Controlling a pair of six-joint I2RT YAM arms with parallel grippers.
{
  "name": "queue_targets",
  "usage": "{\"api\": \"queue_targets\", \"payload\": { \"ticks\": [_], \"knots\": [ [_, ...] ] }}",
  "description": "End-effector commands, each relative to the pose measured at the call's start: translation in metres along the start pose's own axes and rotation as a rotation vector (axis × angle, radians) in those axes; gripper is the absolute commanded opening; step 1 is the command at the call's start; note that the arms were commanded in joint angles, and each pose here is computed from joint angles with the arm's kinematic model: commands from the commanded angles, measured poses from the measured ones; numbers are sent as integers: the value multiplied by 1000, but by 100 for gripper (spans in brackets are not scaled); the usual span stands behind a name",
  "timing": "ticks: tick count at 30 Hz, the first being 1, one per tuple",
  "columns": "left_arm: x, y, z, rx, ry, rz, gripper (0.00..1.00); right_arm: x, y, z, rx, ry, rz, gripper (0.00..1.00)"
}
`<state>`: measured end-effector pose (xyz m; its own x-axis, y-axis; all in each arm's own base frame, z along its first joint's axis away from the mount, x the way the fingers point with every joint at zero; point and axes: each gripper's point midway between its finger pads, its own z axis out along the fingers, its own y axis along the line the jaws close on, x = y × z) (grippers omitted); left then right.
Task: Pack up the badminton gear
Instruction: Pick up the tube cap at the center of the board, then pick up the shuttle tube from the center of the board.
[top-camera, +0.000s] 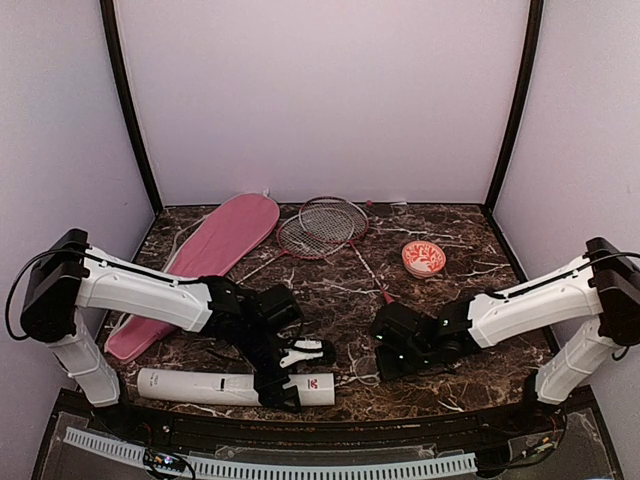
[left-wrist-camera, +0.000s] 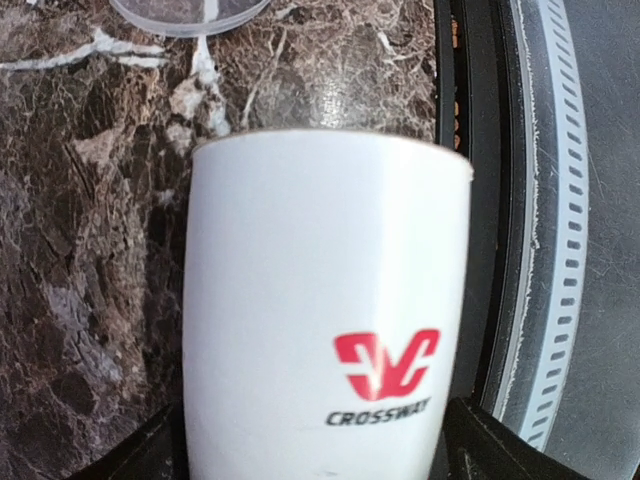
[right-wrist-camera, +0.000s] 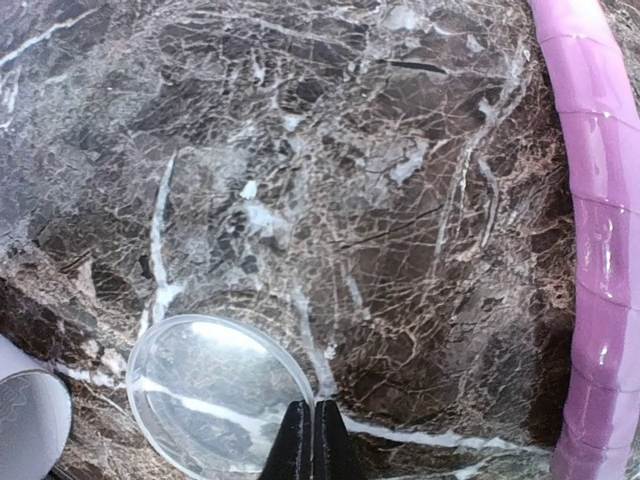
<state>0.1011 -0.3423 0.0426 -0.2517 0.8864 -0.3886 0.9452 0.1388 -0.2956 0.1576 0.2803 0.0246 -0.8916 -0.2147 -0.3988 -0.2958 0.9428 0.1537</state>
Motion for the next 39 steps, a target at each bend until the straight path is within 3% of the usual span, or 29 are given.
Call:
{"api": "queue_targets", "payload": {
  "ticks": [1,14,25,33,39],
  "knots": [
    [5,-2,-1,55,14,-23,90,-5,7,-8,-70,-48,8,0],
    [16,7,8,24,41,-14,89,-13,9,-16,-174,-84,60,0],
    [19,6,11,33,38,-11,82,-1,43,-22,-421,-58,48,0],
    [8,5,-4,-5,-44,23,79,8,43,-27,-510,-46,142,0],
    [-17,4,-32,-67,-155,89,72,-4,48,-50,-606,-121,195,0]
  ]
}}
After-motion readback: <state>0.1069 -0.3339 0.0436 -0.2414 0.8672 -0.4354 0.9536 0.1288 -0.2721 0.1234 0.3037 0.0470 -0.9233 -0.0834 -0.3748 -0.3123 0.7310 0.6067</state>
